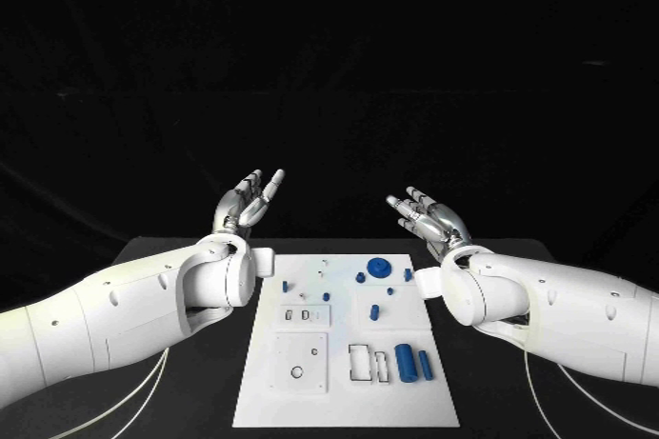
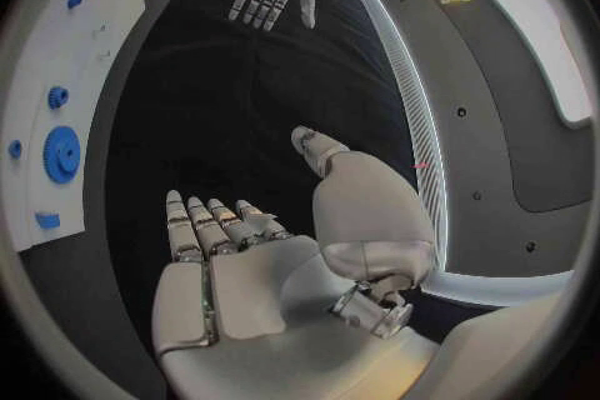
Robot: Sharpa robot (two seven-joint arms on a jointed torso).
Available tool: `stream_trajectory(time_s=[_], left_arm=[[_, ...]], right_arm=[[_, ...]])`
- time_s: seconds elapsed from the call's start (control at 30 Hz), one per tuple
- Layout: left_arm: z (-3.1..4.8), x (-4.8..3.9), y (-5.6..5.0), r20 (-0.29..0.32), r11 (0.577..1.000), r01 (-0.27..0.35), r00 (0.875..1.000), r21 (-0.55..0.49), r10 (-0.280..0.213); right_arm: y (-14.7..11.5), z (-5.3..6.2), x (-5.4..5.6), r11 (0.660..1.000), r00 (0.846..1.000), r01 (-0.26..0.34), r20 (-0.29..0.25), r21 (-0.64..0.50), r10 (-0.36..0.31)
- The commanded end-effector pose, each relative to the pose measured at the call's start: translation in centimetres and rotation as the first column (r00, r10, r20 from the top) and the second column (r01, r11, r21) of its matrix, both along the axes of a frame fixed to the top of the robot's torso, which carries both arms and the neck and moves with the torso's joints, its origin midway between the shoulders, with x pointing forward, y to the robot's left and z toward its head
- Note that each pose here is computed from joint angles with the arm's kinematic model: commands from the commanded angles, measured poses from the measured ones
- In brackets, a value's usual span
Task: Assemble the parts on the task board
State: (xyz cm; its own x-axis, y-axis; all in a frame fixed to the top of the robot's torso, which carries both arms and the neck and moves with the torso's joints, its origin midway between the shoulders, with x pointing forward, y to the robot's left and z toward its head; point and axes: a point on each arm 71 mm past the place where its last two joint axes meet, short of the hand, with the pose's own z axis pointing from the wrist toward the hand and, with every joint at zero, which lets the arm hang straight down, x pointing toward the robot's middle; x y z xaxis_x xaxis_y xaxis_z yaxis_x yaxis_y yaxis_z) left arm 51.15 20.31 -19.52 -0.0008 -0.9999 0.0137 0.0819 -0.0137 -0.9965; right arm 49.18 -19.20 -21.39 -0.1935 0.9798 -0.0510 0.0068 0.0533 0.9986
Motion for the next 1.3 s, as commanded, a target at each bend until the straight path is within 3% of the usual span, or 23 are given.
stream_trajectory(time_s=[0.03, 0.23, 0.27, 0.4, 0.57, 0.8, 1.0, 1.17, 1.3], left_arm=[[0.24, -0.01, -0.4, 0.027, 0.999, 0.043, 0.999, -0.031, -0.042], [0.24, -0.01, -0.4, 0.027, 0.999, 0.043, 0.999, -0.031, -0.042], [0.41, -0.5, 0.7, 0.005, 0.993, 0.102, 0.995, -0.054, -0.102], [0.49, -0.61, 0.6, -0.001, 0.989, 0.138, 0.99, -0.046, -0.139], [0.82, -0.83, 0.4, 0.0, 0.982, 0.187, 0.982, -0.032, -0.187], [1.97, -1.39, 0.2, 0.013, 0.964, 0.264, 0.965, -0.013, -0.264], [3.37, -1.56, 0.1, 0.027, 0.952, 0.306, 0.952, -0.011, -0.306], [4.16, -2.35, -0.1, 0.026, 0.942, 0.334, 0.943, -0.022, -0.333], [4.68, -3.2, -0.3, 0.03, 0.934, 0.355, 0.935, -0.032, -0.354]], right_arm=[[1.1, 0.0, 0.1, 0.983, 0.982, -0.186, -0.029, -0.008, 0.185], [1.2, 0.2, 0.4, 0.973, 0.973, -0.229, -0.038, -0.024, 0.228], [-1.1, 1.9, 1.6, 0.927, 0.96, -0.154, 0.168, -0.341, 0.222], [-1.5, 2.6, 2.1, 0.876, 0.941, -0.142, 0.211, -0.461, 0.263], [-1.4, 3.0, 2.4, 0.81, 0.922, -0.153, 0.212, -0.566, 0.323], [-1.0, 3.6, 2.6, 0.665, 0.892, -0.174, 0.169, -0.727, 0.418], [-0.4, 4.1, 2.9, 0.501, 0.882, -0.178, 0.088, -0.847, 0.462], [0.6, 4.7, 3.0, 0.362, 0.864, -0.122, 0.081, -0.924, 0.498], [1.3, 5.1, 2.9, 0.274, 0.848, -0.077, 0.082, -0.959, 0.523]])
